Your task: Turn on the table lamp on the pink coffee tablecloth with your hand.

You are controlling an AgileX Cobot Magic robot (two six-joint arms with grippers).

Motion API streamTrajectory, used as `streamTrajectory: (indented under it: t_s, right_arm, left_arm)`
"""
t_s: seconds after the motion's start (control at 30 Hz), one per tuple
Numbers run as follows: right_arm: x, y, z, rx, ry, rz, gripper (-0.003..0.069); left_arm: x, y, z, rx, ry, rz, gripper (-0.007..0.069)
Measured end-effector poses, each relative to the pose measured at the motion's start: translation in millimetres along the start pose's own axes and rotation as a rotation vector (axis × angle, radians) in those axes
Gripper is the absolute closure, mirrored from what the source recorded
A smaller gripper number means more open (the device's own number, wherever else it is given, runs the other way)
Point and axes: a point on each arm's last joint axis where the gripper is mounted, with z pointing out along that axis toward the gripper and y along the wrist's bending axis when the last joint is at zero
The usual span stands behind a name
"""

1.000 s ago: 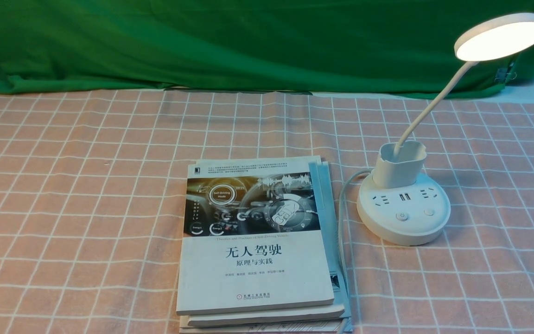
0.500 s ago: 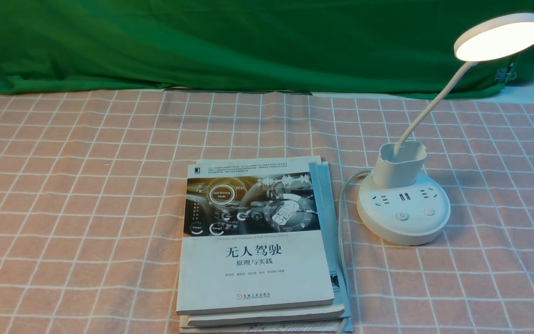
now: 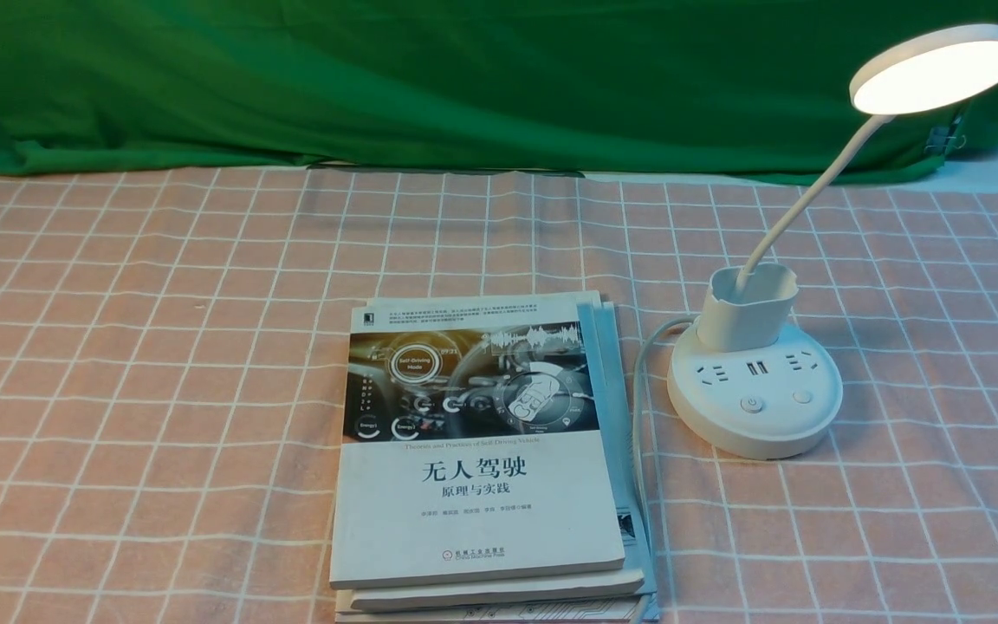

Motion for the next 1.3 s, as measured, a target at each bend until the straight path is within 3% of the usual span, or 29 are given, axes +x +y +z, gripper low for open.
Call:
streamTrajectory:
  t_s: [1.3]
  right_arm:
    - [0.0, 0.0, 0.0, 0.000, 0.000, 0.000, 0.0422]
  left_arm:
    - [0.0, 0.0, 0.0, 0.000, 0.000, 0.000, 0.0604]
